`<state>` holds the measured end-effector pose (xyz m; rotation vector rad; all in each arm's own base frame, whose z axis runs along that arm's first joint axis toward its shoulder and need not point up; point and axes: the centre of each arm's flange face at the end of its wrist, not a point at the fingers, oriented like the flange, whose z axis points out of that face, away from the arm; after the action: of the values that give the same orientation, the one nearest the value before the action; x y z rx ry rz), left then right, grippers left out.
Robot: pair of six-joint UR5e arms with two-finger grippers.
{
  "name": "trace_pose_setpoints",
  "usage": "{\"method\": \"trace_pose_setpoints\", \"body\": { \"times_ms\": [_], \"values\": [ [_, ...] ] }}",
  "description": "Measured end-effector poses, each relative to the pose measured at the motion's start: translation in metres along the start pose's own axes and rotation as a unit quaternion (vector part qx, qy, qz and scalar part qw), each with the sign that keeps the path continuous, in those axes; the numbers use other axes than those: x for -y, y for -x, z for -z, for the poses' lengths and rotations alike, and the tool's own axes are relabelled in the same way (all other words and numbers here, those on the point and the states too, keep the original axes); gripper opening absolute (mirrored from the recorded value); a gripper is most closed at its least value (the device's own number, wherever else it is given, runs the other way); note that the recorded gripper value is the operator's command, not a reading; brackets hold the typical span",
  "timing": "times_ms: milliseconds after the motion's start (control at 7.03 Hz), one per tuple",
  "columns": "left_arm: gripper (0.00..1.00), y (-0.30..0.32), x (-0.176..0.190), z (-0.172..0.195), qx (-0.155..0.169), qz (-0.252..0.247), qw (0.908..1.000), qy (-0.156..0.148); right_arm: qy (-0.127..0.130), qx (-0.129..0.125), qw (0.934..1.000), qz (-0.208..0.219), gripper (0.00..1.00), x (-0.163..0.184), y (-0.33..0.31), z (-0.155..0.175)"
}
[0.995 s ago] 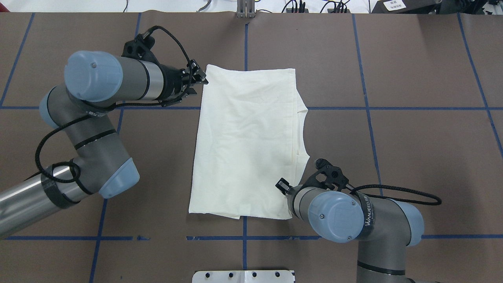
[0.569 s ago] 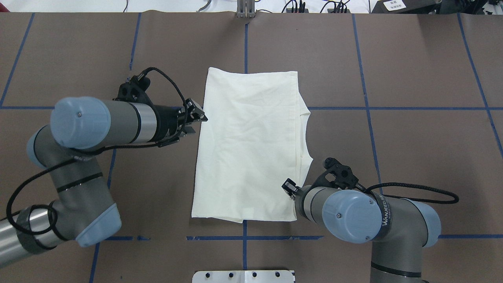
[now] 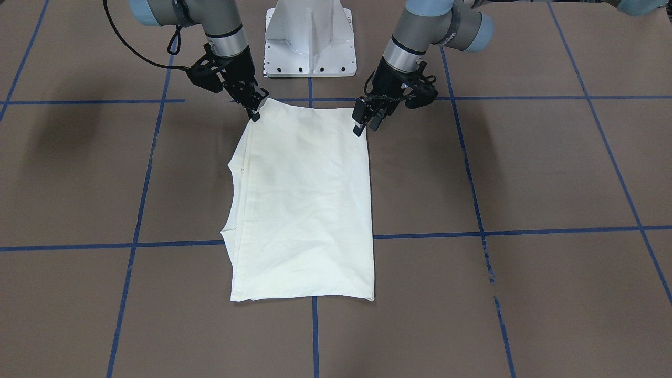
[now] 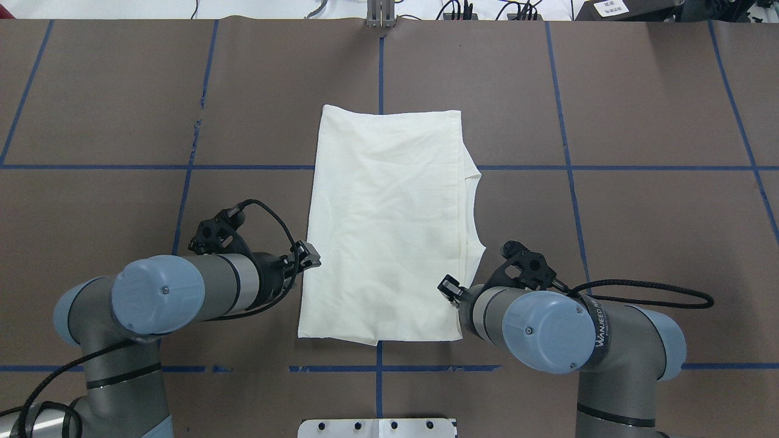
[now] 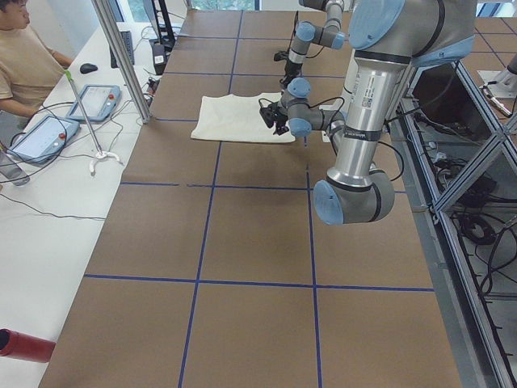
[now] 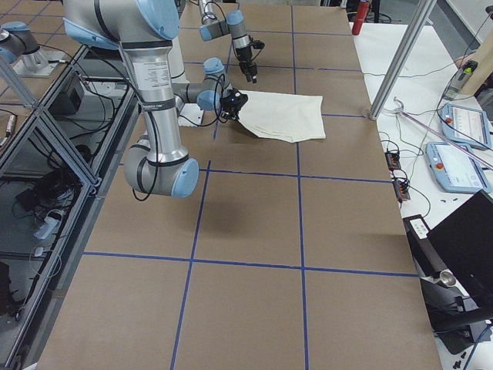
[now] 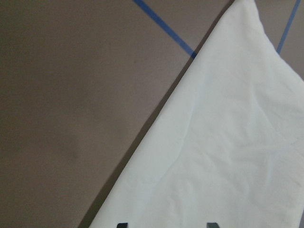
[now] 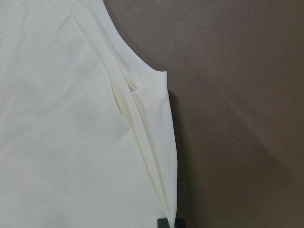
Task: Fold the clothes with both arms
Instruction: 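Move the left gripper to the bundle's near corner beside the right gripper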
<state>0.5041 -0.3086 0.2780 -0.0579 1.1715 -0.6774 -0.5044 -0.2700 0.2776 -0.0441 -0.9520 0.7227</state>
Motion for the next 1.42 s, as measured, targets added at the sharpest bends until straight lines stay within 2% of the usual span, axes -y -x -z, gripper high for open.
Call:
{"method": "trace_pose_setpoints", "body": {
  "times_ms": [284,711,1137,1422],
  "values": [
    [0.65,0.018,-0.024,-0.009,0.021,0.003,0.9998,-0.001,-0.001,0.002,1.0000,0.001,0.00,0.001,0.001,0.001],
    [0.63,0.035,-0.042,-0.018,0.064,-0.006,0.9979,-0.012,0.001,0.002,1.0000,0.002,0.00,0.000,0.002,0.002],
    [0.49,0.039,-0.054,-0.020,0.070,-0.003,0.9975,-0.006,0.001,0.004,1.0000,0.001,0.00,0.000,0.002,0.003],
    [0.48,0.041,-0.063,-0.022,0.072,-0.001,0.9974,0.000,0.001,0.003,1.0000,0.001,0.00,0.000,0.002,0.003]
  ]
}}
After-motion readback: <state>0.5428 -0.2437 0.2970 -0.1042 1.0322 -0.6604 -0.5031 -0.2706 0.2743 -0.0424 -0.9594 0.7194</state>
